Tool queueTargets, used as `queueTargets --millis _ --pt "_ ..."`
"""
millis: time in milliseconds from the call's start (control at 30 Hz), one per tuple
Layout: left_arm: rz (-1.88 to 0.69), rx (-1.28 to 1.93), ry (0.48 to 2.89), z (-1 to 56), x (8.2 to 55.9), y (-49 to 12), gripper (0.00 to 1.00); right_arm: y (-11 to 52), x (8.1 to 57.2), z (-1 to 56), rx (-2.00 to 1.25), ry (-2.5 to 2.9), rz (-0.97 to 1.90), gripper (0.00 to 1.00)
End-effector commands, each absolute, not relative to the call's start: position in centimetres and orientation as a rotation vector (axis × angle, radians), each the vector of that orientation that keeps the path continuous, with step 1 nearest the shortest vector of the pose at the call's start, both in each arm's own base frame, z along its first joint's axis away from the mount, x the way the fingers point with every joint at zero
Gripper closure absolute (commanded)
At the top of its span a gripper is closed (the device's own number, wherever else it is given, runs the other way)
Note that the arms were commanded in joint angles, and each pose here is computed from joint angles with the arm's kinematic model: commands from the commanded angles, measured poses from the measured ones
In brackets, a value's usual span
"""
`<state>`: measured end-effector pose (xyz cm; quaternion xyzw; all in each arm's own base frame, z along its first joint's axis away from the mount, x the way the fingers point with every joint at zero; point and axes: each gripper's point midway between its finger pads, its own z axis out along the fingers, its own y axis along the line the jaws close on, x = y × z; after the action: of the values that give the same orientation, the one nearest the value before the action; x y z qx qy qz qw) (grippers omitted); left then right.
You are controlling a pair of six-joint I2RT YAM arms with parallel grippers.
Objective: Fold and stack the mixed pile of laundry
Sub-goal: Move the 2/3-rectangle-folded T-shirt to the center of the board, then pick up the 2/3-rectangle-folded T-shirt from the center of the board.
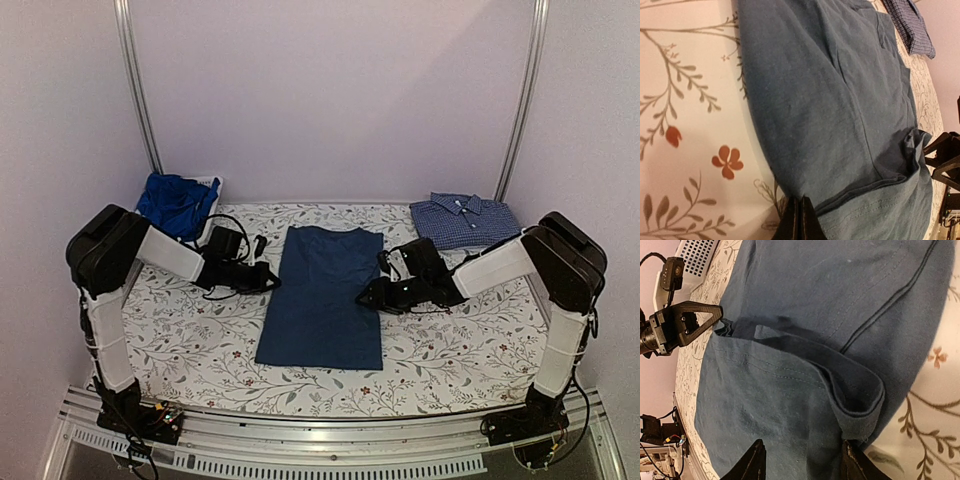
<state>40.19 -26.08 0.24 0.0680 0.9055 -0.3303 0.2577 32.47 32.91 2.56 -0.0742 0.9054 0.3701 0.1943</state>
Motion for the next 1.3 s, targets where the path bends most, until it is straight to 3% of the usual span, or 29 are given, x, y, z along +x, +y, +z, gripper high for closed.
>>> queueTargets --millis 0,67,167,267,567,767,1267 --pt "-0.817 0.192 2.577 -1.7 36.3 -24.2 0.97 29.6 27.2 -1.3 -0.072 2.794 0.933 0.5" --pt "-0.825 0.198 2.553 -0.3 36.1 -24.1 0.76 29.3 27.2 -0.2 -0.085 2.777 0.917 0.49" --pt "-0.796 0.17 2.512 2.2 35.7 -23.2 0.55 28.6 27.0 2.1 -0.112 2.756 0.883 0.47" --pt "-0.765 0.119 2.498 4.0 33.7 -21.6 0.47 28.1 26.0 4.3 -0.133 2.722 0.922 0.45" --pt "-0.841 0.114 2.61 3.4 22.1 -21.1 0.54 30.4 15.5 3.6 -0.236 2.839 1.099 0.45" --pt "-0.813 0.09 2.729 2.3 16.9 -20.5 0.55 31.9 10.4 0.3 -0.225 2.992 1.01 0.46" --pt "-0.832 0.121 2.815 -0.4 14.2 -20.9 0.57 28.1 11.5 -0.5 -0.026 2.972 0.782 0.47"
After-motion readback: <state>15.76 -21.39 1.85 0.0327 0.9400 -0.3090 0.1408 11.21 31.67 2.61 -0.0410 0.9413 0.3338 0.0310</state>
